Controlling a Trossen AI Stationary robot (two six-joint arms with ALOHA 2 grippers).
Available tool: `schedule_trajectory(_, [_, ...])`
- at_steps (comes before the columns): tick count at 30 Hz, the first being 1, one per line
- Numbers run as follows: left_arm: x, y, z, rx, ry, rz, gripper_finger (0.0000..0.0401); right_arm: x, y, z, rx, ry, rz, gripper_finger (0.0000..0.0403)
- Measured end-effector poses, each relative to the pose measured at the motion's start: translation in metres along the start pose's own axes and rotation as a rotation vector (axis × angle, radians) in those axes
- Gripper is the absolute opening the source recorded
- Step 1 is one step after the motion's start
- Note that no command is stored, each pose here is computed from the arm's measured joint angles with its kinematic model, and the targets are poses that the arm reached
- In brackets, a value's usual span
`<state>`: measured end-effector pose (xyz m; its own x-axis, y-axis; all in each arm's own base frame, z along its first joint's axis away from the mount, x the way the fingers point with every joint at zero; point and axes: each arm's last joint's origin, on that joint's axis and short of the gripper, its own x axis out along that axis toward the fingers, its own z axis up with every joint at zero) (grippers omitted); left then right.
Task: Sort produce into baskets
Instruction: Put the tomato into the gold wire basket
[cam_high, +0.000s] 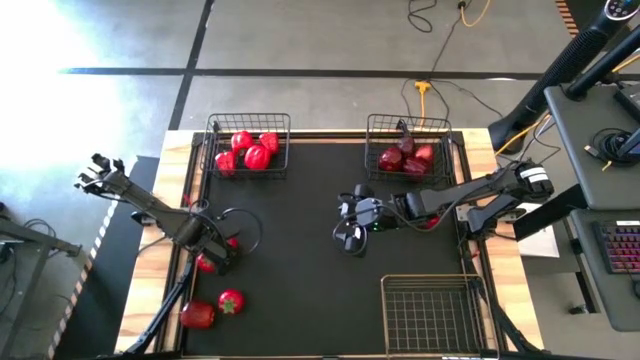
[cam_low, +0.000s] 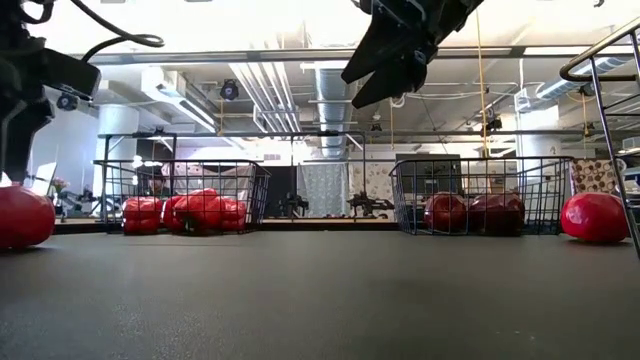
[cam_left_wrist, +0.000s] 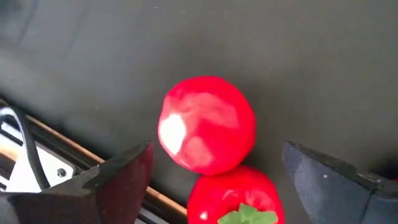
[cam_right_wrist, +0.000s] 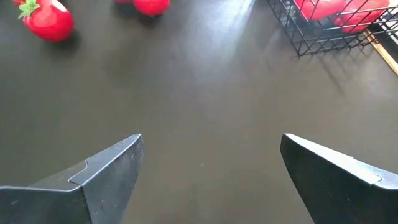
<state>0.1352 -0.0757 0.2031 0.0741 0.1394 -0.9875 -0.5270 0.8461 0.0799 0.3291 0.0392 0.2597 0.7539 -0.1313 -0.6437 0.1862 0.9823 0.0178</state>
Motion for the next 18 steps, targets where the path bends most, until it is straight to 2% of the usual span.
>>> schedule_trajectory(11, [0.004, -0.005, 0.002, 0.086, 0.022, 0.025, 0.034, 0.002, -0.001, -0.005, -0.005, 0.015, -0.003, 0.0373])
schedule_trajectory(18, [0.021, -0.011, -0.001, 0.048, 0.139, 0.052, 0.034, 0.002, -0.001, -0.004, -0.004, 0.014, -0.003, 0.0373])
